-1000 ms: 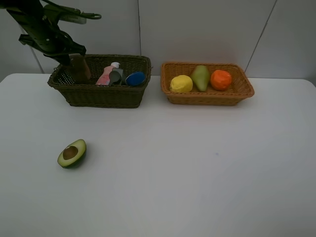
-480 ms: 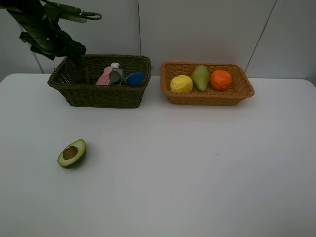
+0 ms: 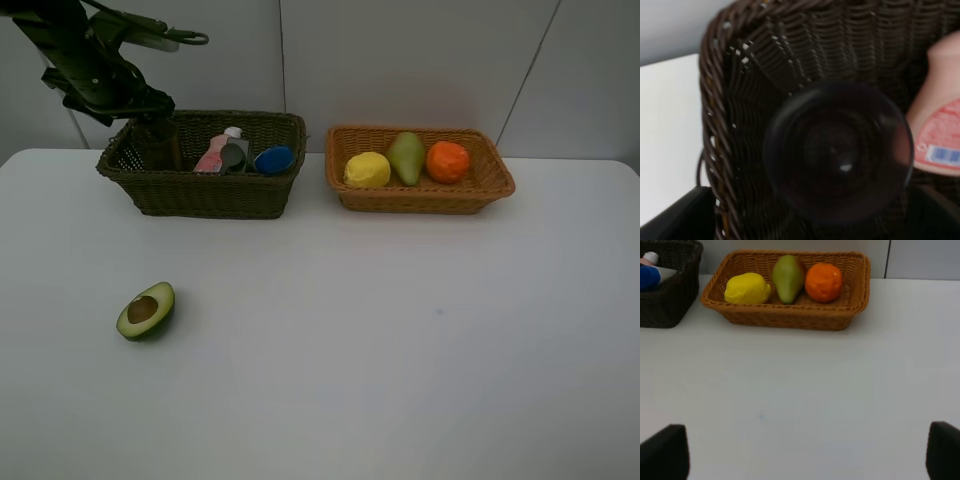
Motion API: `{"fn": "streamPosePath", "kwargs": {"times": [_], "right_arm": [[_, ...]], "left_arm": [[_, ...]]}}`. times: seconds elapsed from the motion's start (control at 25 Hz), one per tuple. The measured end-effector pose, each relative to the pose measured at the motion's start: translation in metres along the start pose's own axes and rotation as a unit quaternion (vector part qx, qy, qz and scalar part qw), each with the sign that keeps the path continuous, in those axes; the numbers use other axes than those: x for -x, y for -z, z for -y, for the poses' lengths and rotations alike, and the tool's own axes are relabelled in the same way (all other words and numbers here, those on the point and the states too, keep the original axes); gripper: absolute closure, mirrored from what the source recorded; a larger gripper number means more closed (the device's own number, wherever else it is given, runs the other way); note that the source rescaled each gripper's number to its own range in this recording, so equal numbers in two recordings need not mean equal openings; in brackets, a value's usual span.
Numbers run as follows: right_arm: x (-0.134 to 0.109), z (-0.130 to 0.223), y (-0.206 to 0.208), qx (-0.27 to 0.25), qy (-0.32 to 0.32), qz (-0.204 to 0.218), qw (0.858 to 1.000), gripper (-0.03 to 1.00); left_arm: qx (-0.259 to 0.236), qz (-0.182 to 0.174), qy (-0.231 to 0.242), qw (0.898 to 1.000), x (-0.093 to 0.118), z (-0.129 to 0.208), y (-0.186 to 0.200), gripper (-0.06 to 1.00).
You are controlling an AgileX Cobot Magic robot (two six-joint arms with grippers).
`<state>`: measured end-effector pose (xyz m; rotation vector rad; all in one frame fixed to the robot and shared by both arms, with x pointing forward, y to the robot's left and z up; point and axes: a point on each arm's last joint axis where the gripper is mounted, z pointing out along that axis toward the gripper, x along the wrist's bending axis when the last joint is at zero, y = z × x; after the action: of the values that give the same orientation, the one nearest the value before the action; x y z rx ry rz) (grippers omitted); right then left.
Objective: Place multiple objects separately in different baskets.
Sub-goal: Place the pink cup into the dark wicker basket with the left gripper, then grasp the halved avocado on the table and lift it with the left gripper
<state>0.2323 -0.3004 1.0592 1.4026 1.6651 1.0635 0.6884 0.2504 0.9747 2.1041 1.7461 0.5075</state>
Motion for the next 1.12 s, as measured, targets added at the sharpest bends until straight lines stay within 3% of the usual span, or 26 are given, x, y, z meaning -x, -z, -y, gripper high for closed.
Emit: {"fn": "streamPosePath", "kwargs": {"times": [0.68, 1.12], "right_arm": [[0.000, 0.000, 0.000, 0.000, 0.000, 0.000, 1.000, -0.03], [0.000, 0.000, 0.000, 0.000, 0.000, 0.000, 1.000, -0.03]], "left_arm": [[-0.091, 0.090, -0.010, 0.992, 0.016, 0.023, 0.076, -0.05], [-0.130, 0.107, 0.078, 0.983, 0.025, 0.095, 0.090, -0.05]]}}
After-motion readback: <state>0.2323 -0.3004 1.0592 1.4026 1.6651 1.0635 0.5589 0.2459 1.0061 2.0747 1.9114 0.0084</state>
